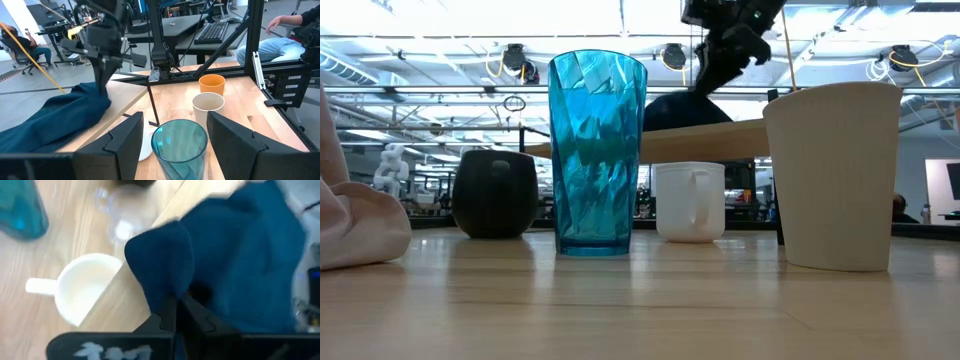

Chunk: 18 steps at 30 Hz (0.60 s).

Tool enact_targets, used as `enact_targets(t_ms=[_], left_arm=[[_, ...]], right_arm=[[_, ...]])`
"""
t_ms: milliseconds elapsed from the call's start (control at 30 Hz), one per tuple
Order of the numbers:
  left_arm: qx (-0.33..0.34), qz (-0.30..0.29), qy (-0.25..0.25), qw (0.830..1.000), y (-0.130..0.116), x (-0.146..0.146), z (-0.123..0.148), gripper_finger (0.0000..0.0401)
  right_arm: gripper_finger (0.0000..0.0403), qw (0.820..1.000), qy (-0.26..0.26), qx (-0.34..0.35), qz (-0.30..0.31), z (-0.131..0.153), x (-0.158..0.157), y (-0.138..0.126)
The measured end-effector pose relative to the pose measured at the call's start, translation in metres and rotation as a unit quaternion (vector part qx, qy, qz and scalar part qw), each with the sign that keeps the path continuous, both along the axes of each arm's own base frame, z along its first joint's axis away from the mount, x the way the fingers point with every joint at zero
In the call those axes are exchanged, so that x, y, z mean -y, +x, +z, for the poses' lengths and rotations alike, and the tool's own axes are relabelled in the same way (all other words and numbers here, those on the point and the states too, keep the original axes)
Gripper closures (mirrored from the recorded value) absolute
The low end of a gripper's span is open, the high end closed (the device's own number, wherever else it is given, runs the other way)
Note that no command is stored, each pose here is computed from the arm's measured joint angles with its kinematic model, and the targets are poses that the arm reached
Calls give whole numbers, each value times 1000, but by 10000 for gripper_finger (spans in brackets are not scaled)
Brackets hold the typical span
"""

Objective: Stack small to large cups/mugs on shelf
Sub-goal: Remove the dark blue microfiber cloth from the shelf

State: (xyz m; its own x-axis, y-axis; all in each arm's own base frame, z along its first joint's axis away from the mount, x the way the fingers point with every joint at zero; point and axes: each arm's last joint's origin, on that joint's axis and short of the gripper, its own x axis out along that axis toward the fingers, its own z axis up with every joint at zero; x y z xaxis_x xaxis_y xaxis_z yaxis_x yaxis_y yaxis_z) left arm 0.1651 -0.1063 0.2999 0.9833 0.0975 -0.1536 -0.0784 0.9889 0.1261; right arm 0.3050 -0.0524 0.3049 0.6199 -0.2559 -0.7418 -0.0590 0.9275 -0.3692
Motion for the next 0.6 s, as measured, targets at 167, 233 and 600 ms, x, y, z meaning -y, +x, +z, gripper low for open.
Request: enact_targets(t_ms=[167,233,600], left_arm=[[0,0,-3,1000,0,0,0,183],[0,1,-4,1000,0,0,0,183],[0,1,-6,1000,0,0,0,183]], right_arm=[[402,996,-33,83,-10,26,0,-5],[402,991,-63,118,-16,40,0,-11],[403,917,-238,311,-74,122,-1,-57]])
